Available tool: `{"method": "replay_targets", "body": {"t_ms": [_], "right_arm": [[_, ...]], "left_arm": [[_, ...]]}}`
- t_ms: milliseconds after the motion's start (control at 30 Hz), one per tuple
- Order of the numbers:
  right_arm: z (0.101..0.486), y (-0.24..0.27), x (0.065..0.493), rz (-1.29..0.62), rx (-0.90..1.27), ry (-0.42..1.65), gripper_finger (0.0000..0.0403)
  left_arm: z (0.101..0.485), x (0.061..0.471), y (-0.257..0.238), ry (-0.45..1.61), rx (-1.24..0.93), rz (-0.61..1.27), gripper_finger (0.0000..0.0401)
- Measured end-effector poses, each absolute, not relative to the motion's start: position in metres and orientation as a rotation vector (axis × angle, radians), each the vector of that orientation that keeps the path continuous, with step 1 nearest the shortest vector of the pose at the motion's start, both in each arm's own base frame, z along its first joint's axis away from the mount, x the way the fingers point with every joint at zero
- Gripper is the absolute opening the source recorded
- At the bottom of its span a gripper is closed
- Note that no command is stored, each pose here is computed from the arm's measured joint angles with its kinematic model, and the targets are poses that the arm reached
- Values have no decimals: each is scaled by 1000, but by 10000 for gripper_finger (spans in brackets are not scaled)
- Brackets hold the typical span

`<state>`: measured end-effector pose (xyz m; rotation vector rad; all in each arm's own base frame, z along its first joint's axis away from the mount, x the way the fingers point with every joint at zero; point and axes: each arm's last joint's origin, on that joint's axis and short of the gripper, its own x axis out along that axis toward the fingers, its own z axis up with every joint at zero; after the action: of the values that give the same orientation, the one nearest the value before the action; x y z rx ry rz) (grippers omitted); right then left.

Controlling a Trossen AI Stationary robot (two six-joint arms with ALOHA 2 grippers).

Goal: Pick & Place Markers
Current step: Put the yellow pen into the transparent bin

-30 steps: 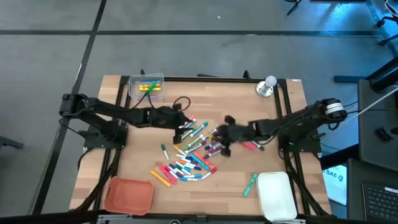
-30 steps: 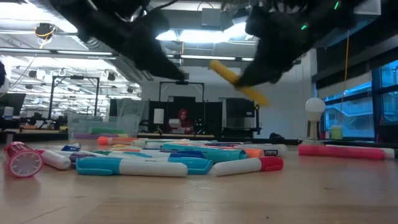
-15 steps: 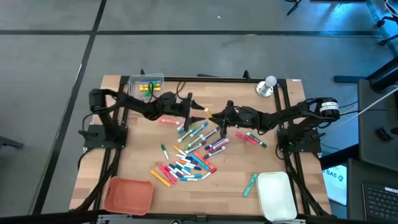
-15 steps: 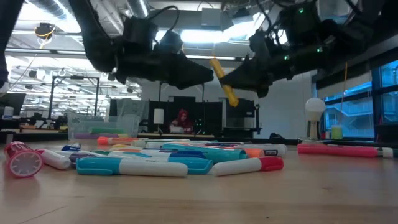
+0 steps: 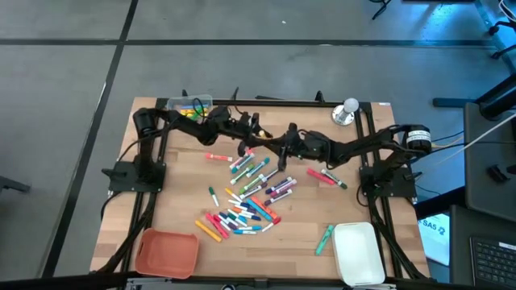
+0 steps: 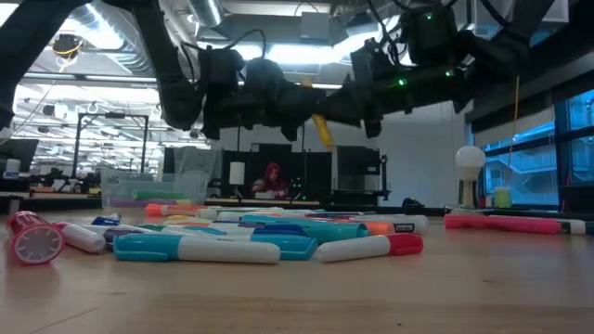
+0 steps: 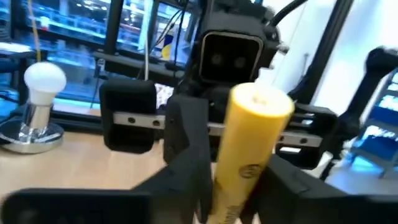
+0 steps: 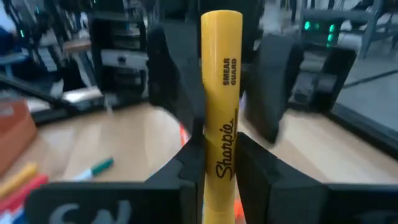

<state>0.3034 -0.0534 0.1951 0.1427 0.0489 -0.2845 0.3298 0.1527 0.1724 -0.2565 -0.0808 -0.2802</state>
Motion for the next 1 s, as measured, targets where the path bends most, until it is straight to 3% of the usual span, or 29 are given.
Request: {"method": "replay_targets", "body": {"t_ms": [100, 233, 367, 500, 600, 767, 1000], "right_arm": [[198, -55, 304, -289, 165, 22, 61], [196, -55, 304, -286, 151, 40, 73], [188, -55, 303, -283, 121, 120, 129], [176, -50, 300, -420, 263, 215, 177], [167, -40, 298, -488, 380, 290, 192], [161, 1, 297, -446, 436, 343, 193], [170, 31, 291, -491, 335, 307, 176]], "left_arm": [[176, 326, 160, -87, -273, -286, 57], [172, 326, 160, -58, -254, -290, 57], [161, 331, 152, 23, -205, -268, 57], [150, 332, 147, 196, -222, -71, 57], [142, 320, 138, 484, -186, 168, 57], [186, 293, 126, 800, 91, 497, 57], [237, 252, 130, 816, 186, 693, 57]]}}
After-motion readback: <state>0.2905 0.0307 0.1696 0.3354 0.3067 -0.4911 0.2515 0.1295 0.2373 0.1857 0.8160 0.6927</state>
